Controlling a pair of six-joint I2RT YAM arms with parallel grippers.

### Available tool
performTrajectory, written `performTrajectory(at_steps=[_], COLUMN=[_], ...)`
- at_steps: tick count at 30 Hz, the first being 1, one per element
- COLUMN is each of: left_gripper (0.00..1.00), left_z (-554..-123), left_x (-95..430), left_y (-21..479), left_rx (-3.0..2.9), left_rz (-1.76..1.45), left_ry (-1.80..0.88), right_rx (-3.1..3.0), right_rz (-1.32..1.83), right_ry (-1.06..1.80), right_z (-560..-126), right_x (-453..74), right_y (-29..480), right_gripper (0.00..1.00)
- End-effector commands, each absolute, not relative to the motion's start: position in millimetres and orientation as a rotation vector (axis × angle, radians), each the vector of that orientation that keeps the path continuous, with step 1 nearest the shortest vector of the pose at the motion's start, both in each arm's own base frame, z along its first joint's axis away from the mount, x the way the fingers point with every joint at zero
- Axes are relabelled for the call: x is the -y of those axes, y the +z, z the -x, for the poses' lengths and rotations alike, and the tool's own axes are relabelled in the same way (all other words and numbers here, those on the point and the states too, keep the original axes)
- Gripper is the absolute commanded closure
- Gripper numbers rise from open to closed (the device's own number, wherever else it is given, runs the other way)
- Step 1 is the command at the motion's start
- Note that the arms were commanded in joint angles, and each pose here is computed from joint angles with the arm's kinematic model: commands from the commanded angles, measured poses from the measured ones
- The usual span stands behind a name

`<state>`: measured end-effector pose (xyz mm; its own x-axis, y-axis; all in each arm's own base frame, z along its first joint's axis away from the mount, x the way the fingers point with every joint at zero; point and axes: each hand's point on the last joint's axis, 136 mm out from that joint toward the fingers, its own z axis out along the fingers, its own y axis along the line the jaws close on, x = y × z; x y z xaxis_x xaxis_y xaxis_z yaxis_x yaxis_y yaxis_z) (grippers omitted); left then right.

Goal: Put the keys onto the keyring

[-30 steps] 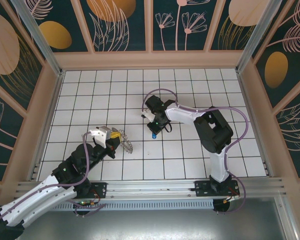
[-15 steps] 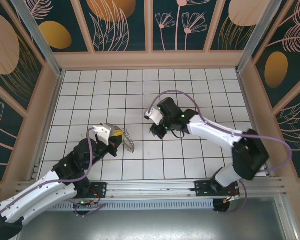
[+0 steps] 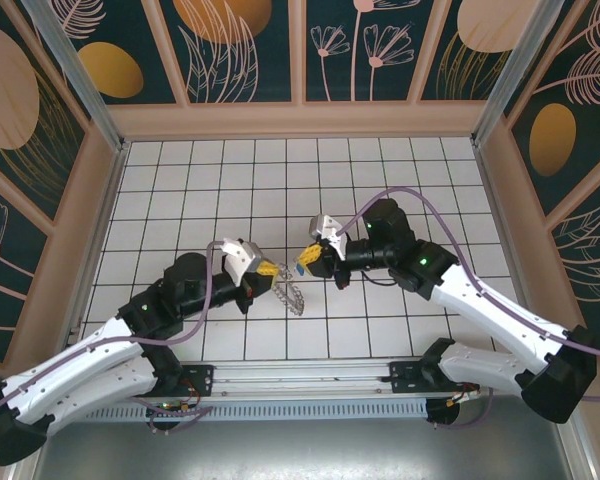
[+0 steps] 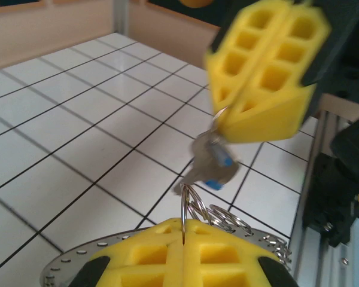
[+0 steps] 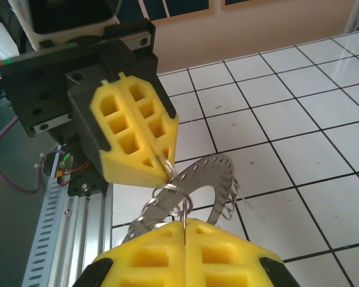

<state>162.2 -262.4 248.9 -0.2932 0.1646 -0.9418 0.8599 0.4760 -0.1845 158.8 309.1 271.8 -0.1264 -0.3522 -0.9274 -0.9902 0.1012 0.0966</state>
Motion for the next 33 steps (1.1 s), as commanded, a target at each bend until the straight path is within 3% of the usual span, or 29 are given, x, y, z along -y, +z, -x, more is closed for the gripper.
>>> performTrajectory(at_steps=[1, 33], left_gripper=[1.0, 1.0], left_z=[-149, -160], left_x=[275, 271], left_y=[275, 263], left_rx=[-1.605, -1.619], left_rz=[-0.995, -0.99], left_ry=[-0.943, -0.844], right_rx=[-1.59, -1.656], right_rz=[1.393, 1.286], right_ry=[1.084, 1.051], right_z=[-149, -155], right_x=[-311, -331], right_y=[272, 272], right_gripper=[1.0, 1.0])
